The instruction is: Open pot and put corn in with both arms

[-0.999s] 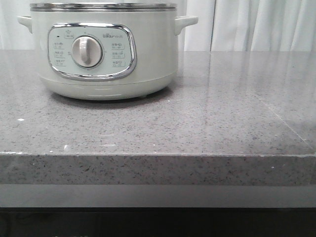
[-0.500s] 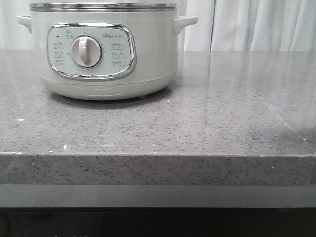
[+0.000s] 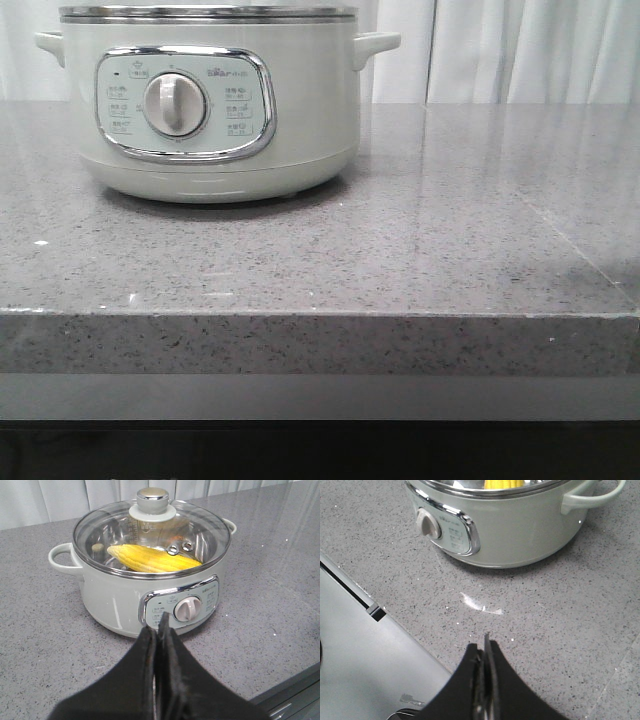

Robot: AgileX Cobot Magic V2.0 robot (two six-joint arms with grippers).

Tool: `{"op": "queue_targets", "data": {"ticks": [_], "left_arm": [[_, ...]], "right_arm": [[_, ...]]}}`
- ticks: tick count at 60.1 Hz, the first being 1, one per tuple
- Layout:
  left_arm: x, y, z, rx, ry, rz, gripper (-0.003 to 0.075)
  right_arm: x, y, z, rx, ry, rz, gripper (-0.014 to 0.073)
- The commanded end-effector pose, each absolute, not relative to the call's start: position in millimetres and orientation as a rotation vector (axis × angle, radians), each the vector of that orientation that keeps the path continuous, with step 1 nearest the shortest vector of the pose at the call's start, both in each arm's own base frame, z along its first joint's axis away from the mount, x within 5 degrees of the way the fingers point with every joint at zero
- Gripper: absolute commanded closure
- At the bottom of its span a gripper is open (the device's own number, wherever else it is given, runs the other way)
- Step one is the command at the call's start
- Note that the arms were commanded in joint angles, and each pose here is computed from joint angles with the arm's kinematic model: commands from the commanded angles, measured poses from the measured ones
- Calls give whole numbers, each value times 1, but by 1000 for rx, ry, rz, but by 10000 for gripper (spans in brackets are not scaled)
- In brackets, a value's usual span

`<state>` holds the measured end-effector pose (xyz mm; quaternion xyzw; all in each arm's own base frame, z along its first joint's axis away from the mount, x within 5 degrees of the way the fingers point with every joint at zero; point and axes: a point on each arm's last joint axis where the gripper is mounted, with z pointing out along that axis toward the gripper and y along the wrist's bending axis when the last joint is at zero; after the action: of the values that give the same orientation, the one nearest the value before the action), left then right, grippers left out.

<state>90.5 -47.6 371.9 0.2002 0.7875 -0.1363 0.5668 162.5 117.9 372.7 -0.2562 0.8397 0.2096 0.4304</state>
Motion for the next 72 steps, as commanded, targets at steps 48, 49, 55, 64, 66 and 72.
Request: {"op": "queue_targets", "data": {"ticks": [48, 49, 55, 64, 66, 72], "left_arm": [[54, -1, 215, -61, 1401, -101, 741], [54, -1, 214, -60, 1408, -102, 741], [54, -1, 215, -60, 1407, -102, 741], [54, -1, 215, -60, 1407, -102, 741], [54, -1, 215, -60, 1407, -102, 741], [54, -1, 215, -60, 1407, -102, 741]], "right_arm": [[162, 116, 388, -605, 2007, 533, 663], [162, 116, 388, -605, 2006, 533, 663], [162, 116, 388, -605, 2006, 533, 663], [162, 116, 388, -605, 2006, 533, 663], [162, 116, 388, -605, 2006, 533, 663], [162, 116, 388, -605, 2006, 533, 663]]}}
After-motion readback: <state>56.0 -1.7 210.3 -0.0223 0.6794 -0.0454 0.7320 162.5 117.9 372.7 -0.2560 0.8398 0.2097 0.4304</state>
